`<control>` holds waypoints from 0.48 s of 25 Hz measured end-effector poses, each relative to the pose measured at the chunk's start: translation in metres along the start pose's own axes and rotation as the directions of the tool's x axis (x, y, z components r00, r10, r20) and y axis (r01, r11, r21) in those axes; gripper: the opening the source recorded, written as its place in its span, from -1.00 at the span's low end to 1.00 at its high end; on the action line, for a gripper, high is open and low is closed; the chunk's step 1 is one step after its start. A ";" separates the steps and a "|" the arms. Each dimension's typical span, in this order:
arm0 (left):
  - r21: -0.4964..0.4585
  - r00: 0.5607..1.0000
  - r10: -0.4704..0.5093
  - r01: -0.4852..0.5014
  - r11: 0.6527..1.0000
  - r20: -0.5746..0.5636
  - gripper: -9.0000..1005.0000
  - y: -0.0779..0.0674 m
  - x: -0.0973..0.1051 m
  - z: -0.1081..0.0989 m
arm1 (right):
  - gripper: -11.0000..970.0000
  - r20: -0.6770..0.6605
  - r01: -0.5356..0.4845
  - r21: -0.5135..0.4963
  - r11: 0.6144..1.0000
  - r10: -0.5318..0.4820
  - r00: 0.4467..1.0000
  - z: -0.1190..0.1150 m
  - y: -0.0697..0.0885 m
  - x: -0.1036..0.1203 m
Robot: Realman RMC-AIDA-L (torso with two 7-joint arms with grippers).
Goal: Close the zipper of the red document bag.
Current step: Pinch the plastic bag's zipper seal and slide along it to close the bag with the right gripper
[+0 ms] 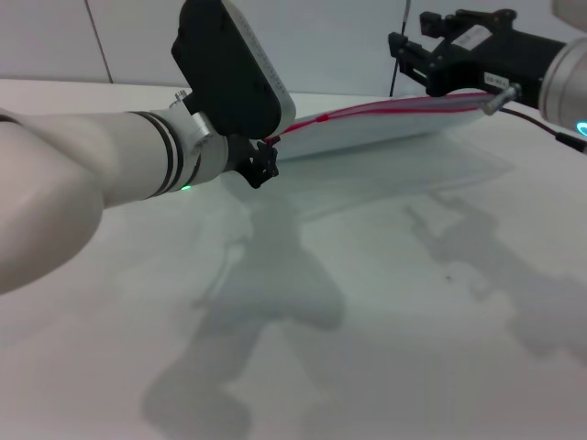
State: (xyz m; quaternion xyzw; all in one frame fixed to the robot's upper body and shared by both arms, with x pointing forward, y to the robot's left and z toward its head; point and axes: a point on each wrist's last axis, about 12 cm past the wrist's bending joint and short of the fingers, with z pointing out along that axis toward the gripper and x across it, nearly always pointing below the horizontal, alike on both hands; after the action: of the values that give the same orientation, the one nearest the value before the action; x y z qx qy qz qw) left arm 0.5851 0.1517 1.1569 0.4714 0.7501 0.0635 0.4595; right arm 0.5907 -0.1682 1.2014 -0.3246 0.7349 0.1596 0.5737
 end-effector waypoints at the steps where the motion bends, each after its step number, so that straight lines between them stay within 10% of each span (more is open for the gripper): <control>1: 0.000 1.000 0.000 0.000 1.000 0.001 -0.87 0.000 0.000 0.000 | -0.18 -0.008 0.019 -0.013 1.000 -0.019 1.000 0.002 0.002 -0.002; 12: -0.006 1.000 0.008 -0.007 1.000 0.015 -0.86 0.001 -0.003 -0.001 | -0.19 0.013 0.191 -0.272 0.943 -0.195 0.981 0.010 0.000 -0.004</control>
State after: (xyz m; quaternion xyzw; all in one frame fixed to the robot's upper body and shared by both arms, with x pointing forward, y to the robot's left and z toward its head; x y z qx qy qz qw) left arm 0.5856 0.1502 1.1600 0.4733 0.7447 0.0640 0.4663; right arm 0.5985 -0.1612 1.2024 -0.4716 0.6749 0.1998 0.5312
